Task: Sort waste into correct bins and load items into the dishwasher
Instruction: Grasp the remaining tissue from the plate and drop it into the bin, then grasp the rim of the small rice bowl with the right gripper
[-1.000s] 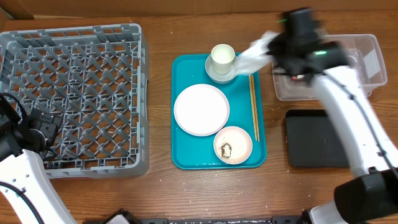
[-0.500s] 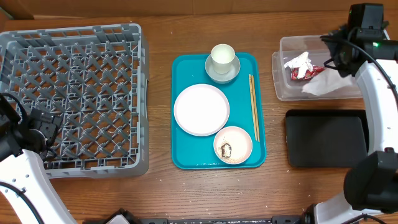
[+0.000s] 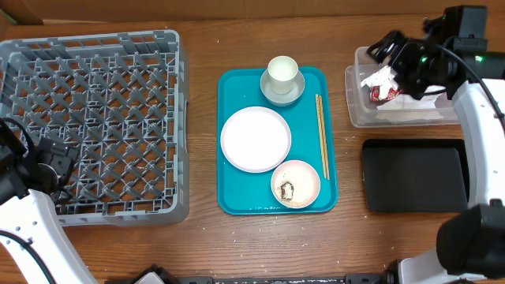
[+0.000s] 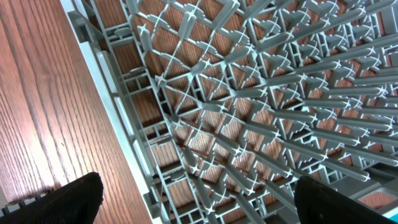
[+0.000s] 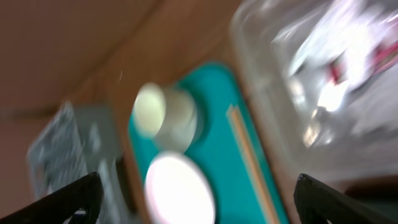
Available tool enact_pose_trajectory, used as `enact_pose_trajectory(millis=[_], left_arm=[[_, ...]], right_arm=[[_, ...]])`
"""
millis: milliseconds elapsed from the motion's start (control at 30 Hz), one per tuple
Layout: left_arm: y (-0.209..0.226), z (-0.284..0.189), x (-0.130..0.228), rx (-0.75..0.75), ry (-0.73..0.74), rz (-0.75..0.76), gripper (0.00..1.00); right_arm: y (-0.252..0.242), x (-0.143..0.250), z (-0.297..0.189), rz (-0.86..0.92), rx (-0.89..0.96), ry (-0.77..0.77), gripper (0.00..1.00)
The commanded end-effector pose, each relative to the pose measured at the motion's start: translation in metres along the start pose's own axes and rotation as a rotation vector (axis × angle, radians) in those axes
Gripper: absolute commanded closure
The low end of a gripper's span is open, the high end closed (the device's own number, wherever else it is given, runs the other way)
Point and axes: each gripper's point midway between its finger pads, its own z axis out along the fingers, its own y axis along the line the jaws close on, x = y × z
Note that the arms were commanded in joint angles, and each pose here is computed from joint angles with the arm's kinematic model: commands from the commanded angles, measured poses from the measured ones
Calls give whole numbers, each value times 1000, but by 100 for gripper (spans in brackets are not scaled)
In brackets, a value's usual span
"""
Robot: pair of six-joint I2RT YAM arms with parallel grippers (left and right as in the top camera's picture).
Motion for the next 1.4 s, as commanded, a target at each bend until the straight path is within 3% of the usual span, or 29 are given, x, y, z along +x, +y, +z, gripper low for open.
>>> enact_pose_trajectory(millis=[0,133,267,367,600,867,1367], left_arm=[[-3,-9,-6,22,-28,-12,0],[-3,-9,-6,21,-27,-12,0],[-3,-9,-6,21,-27,-12,0],[-3,-9,-6,22,-28,-12,0],[-3,-9,-6,22,-28,-12,0],[-3,-9,-6,21,-27,-12,0],[-3,-9,-6,22,-28,-12,0]], right_arm=[[50,70,-6,-203,-98,192,4],[29,148,20,-299,163,371,3],[41,222,41,-351,198,504,2],[41,277,72,-377,300,452,2],[30,301,107,-469,437,304,32],[8,304,131,-503,530,313,35],[5,320,140,-546,540,343,64]])
